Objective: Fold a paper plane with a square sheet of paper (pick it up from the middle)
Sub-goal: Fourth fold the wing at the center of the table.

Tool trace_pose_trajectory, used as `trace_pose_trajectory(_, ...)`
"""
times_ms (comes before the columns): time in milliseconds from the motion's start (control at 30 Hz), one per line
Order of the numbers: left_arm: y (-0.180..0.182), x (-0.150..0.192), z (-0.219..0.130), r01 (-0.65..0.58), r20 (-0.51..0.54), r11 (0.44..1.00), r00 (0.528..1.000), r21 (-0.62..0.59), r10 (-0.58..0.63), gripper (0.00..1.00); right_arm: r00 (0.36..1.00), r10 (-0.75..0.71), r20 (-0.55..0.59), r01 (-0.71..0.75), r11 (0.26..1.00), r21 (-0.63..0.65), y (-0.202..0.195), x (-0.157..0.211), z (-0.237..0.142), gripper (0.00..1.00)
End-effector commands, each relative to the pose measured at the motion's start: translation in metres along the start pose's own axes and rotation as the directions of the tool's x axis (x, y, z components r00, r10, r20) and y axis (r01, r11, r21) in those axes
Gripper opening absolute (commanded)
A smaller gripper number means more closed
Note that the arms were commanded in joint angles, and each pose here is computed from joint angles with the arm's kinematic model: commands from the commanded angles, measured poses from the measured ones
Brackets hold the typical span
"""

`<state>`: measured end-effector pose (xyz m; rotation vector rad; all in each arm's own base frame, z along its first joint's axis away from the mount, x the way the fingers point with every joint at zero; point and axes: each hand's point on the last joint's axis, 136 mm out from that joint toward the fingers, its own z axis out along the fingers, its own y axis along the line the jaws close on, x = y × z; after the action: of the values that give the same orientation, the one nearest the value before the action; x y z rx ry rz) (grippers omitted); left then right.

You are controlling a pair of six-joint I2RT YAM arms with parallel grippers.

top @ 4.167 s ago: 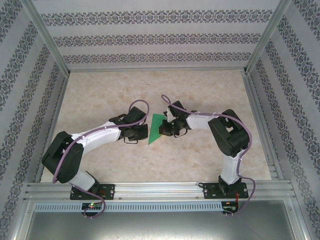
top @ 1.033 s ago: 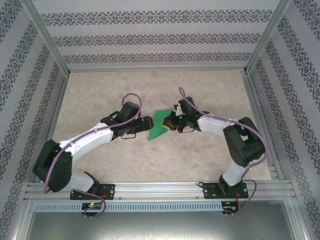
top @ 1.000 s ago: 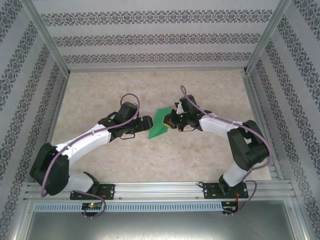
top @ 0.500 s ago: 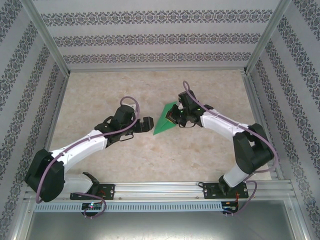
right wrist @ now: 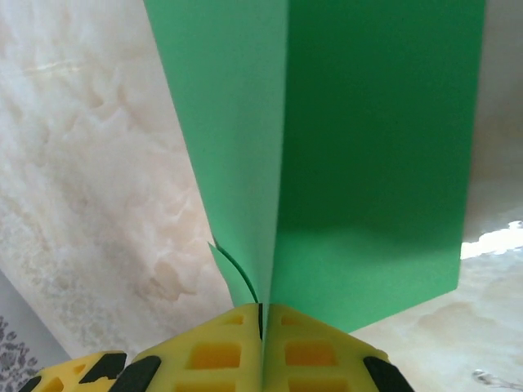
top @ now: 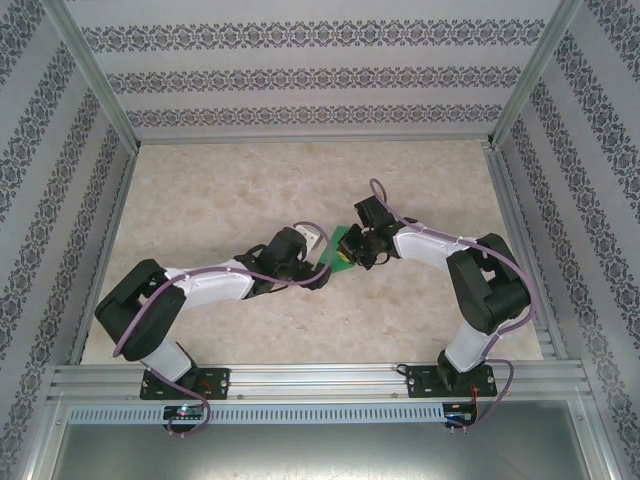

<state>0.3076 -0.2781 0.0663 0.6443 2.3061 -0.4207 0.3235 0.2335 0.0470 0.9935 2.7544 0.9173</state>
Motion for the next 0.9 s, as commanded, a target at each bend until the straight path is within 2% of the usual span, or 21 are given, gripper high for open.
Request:
trace_pose_trajectory(0,-0.014,-0.026,0.002,-0.128,0.111,0.991,0.986,0.022,0.125,0.92,0.998,0.053,0.041,-0.053,0.999,0.001,-0.001,-0.007,-0.010,0.03)
trace_pose_trajectory(133,-0.021,-0.024,0.009,-0.201,0.132,0.979,0.972,0.044,0.194,0.88,0.998,0.067,0.020,-0.067,0.998,-0.001,0.001,-0.007,-0.006,0.02)
trace_pose_trajectory(267,-0.032,-0.020,0.009,-0.290,0.211,0.955,0.939,0.064,0.271,0.88,0.997,0.073,-0.002,-0.073,0.997,-0.002,0.003,-0.004,-0.004,0.02)
trace_pose_trajectory(567,-0.038,-0.010,0.035,-0.383,0.209,0.921,0.908,0.065,0.363,0.86,0.997,0.077,-0.016,-0.077,0.997,-0.003,0.003,-0.004,-0.007,0.03)
trace_pose_trajectory(867,-0.041,-0.015,0.039,-0.387,0.284,0.920,0.890,0.060,0.356,0.56,0.997,0.079,-0.026,-0.079,0.997,0.001,0.000,-0.003,-0.007,0.03)
